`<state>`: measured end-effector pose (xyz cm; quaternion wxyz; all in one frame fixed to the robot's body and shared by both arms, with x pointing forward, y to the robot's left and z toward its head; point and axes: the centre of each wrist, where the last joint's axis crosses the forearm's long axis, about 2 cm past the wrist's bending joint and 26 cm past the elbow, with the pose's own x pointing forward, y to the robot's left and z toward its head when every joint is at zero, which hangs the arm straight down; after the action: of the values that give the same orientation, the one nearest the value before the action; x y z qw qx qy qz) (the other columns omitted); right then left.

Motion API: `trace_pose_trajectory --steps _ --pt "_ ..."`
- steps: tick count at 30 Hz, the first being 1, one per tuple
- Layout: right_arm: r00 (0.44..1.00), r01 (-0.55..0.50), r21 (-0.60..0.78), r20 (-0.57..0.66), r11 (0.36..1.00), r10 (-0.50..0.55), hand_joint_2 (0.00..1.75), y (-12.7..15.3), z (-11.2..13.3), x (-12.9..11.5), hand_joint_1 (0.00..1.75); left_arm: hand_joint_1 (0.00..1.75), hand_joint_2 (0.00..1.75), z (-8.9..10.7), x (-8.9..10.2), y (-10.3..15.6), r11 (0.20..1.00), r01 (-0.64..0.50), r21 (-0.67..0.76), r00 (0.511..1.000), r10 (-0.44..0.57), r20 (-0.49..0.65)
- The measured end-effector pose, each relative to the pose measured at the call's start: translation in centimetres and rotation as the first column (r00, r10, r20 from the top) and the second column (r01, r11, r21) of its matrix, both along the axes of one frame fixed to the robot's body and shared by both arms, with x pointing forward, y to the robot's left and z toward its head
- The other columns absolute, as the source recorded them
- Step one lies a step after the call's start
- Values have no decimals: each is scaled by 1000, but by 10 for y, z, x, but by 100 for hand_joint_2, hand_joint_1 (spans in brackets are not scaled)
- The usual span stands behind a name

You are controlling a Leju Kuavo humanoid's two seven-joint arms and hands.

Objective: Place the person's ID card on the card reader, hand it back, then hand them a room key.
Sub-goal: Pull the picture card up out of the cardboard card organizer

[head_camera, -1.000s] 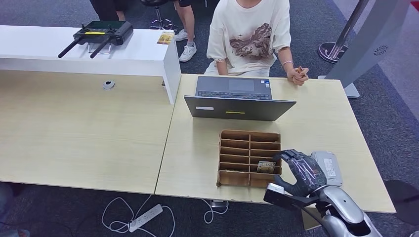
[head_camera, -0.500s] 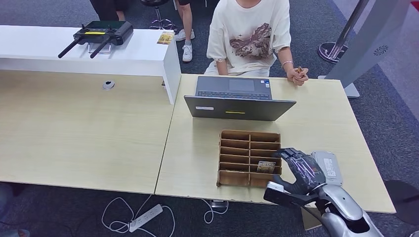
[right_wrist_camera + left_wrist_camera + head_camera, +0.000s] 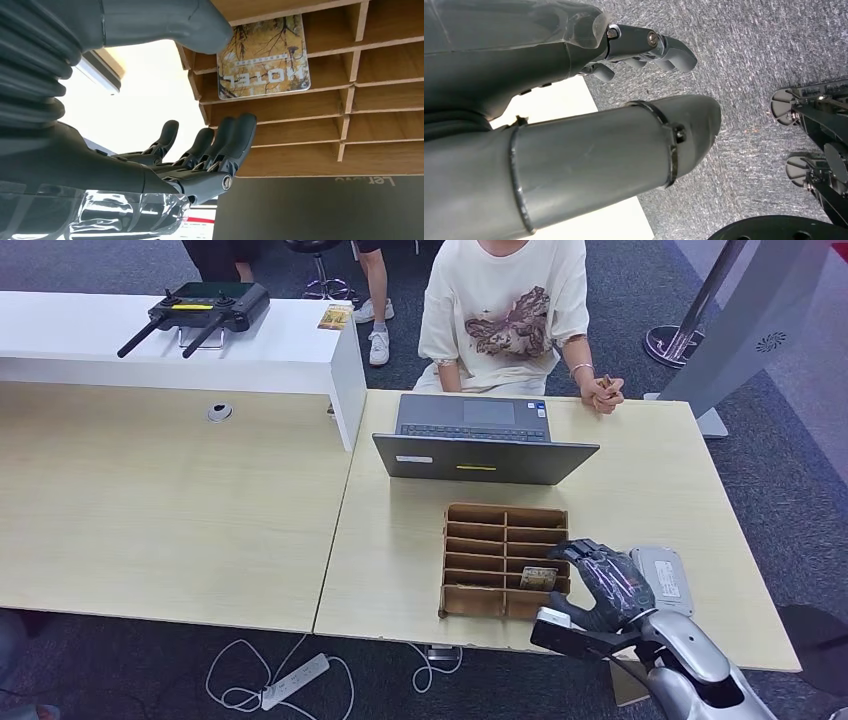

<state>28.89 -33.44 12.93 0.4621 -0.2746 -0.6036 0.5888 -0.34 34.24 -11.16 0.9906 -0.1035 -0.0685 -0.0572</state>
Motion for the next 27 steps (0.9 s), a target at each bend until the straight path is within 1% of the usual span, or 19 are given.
trace_pose_trajectory --steps 4,10,18,22,27 --pt "1000 -2 -4 -4 1000 2 175 1 -1 -1 82 0 0 0 0 0 1000 2 0 1000 -2 0" --pt "1000 0 -4 -9 1000 0 175 2 -3 -3 83 0 0 0 0 0 1000 6 0 1000 -6 0" --pt "1000 0 -9 -6 1000 0 175 3 -3 -5 102 0 0 0 0 0 1000 6 1 1000 -6 0" --pt "1000 0 -12 -11 1000 0 175 3 -4 -7 116 0 0 0 0 0 1000 6 0 1000 -6 -1" --pt "1000 0 -12 -13 1000 0 175 3 -5 -8 121 0 0 0 0 0 1000 4 0 1000 -4 0"
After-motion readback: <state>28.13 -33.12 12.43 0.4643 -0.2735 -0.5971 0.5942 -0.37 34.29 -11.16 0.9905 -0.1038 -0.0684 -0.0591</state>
